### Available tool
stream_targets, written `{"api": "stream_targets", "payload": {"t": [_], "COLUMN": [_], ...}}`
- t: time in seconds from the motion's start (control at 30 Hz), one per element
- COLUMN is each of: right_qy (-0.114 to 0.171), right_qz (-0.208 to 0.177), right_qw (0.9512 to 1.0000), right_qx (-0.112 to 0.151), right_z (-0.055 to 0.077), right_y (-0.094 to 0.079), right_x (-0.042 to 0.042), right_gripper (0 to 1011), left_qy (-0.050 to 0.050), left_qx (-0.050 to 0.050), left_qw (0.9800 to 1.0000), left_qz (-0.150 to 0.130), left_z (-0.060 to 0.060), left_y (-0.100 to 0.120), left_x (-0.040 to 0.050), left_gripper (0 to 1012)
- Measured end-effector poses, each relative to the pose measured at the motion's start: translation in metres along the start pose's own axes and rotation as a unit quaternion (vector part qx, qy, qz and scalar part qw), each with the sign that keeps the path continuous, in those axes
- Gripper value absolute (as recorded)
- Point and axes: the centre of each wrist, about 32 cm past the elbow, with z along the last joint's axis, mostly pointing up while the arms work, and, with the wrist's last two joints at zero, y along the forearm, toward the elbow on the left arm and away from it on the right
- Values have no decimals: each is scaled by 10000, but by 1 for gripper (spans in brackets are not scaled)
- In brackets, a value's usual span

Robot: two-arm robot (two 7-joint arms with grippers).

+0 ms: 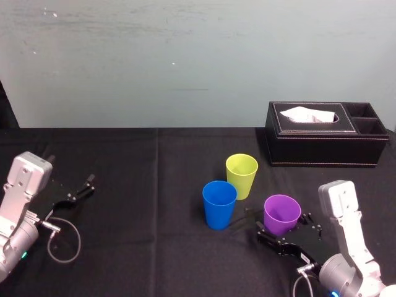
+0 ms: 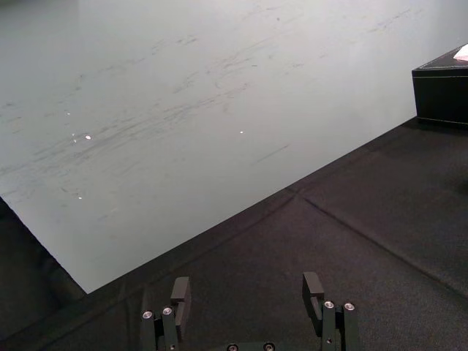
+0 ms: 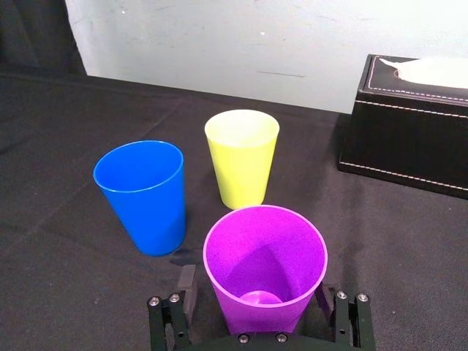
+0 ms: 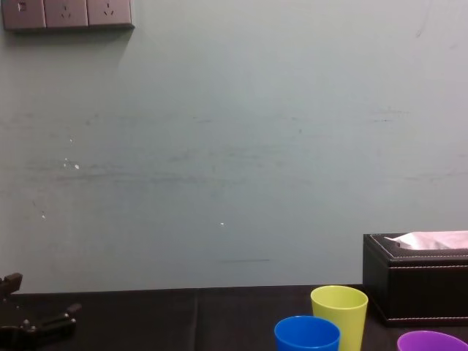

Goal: Stack the three plastic cups sequentially using one hand.

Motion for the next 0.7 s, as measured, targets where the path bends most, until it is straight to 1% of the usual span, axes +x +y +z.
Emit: {"api": "stream_targets", "payload": {"t": [0.7], "right_qy": [17], "right_qz": [13], "right_qw": [10000], "right_qx": [-53], "right_z": [10], "right_y": [53], "right_x": [26], "right_gripper": [1004], "left_qy": [0], "left_qx": [0], "left_qw": [10000], "left_qz": [0], "left_z": [0], "left_y": [0], "left_x": [0], "left_gripper": [1000]}}
